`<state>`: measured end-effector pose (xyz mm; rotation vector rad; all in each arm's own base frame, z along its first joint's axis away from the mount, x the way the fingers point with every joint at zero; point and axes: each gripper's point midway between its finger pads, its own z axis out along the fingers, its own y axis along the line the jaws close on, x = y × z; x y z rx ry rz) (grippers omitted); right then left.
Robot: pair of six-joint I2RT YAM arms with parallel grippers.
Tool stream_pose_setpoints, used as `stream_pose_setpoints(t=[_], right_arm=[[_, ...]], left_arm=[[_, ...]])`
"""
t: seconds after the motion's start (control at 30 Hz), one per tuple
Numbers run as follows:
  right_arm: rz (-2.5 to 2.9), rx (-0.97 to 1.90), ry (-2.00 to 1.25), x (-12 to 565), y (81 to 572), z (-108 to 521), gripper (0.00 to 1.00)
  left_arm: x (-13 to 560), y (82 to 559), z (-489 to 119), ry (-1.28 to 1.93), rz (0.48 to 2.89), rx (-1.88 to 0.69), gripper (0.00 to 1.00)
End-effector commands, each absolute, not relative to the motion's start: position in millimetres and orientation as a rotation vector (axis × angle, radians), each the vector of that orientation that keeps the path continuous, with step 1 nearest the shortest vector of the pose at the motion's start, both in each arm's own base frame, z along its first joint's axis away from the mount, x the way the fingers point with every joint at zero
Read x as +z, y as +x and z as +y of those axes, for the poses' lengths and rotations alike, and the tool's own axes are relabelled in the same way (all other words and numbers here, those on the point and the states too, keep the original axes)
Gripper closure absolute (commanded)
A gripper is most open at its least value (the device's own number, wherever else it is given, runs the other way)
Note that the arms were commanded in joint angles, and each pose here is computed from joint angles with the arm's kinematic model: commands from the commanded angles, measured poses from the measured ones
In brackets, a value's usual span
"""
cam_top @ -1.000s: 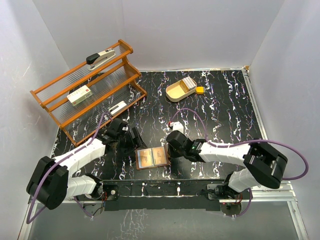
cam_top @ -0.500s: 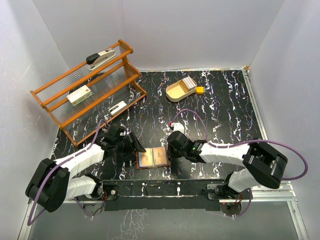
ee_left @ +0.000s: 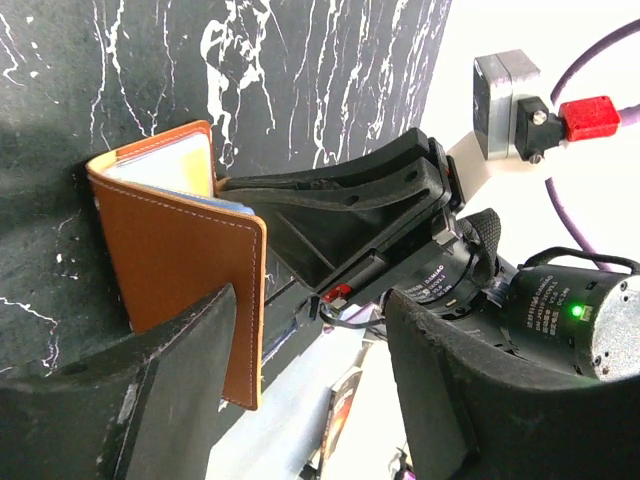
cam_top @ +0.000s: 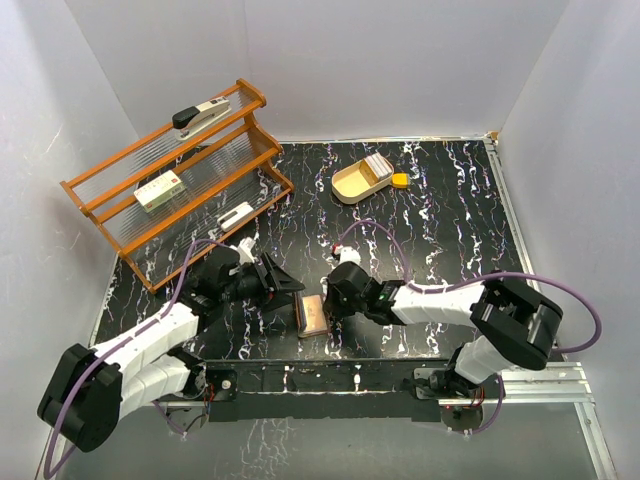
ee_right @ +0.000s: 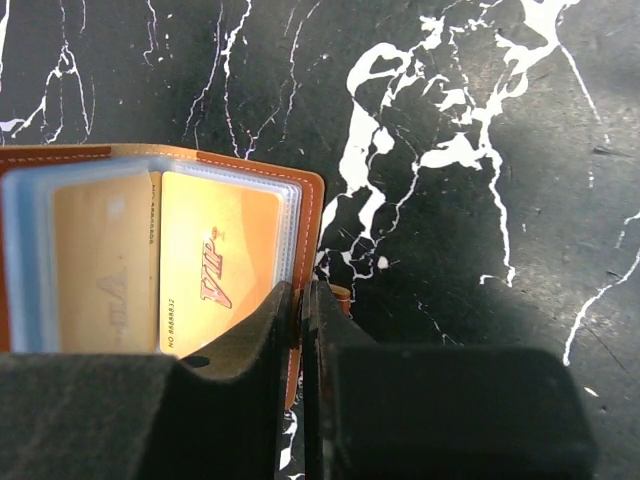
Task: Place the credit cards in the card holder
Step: Close the card holder at the center of the board.
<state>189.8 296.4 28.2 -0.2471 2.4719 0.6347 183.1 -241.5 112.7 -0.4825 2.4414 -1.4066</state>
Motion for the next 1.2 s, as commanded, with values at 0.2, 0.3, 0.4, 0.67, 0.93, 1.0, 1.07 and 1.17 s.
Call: stream_pose_setpoints(t=[0.2, 0.3, 0.4, 0.67, 0.93, 1.0, 1.07, 1.17], right_arm=[[2.453, 0.629, -0.262, 36, 197, 308, 0.79], [2.436, 0.58, -0.267, 43, 199, 298, 0.74], [2.415, 0.551, -0.27, 51, 201, 291, 0.74], [2.395, 0.558, -0.258, 56, 199, 285, 0.82], [2.381, 0.59, -0.258, 66, 197, 286, 0.83], [2.38, 0.605, -0.253, 68, 196, 287, 0.83], [2.377, 0.624, -0.246, 70, 195, 288, 0.82], [2.381, 0.638, -0.24, 69, 194, 289, 0.83]], left_arm=[[105, 174, -254, -0.377, 2.474, -1.5, 0.56], [97, 177, -254, -0.366, 2.5, -1.467, 0.69], [89, 178, -252, -0.358, 2.534, -1.421, 0.73], [68, 181, -247, -0.364, 2.605, -1.312, 0.78], [56, 180, -252, -0.362, 2.653, -1.299, 0.84], [53, 179, -254, -0.351, 2.667, -1.295, 0.84], [50, 178, -255, -0.352, 2.68, -1.284, 0.85], [45, 175, -254, -0.356, 2.7, -1.263, 0.84]])
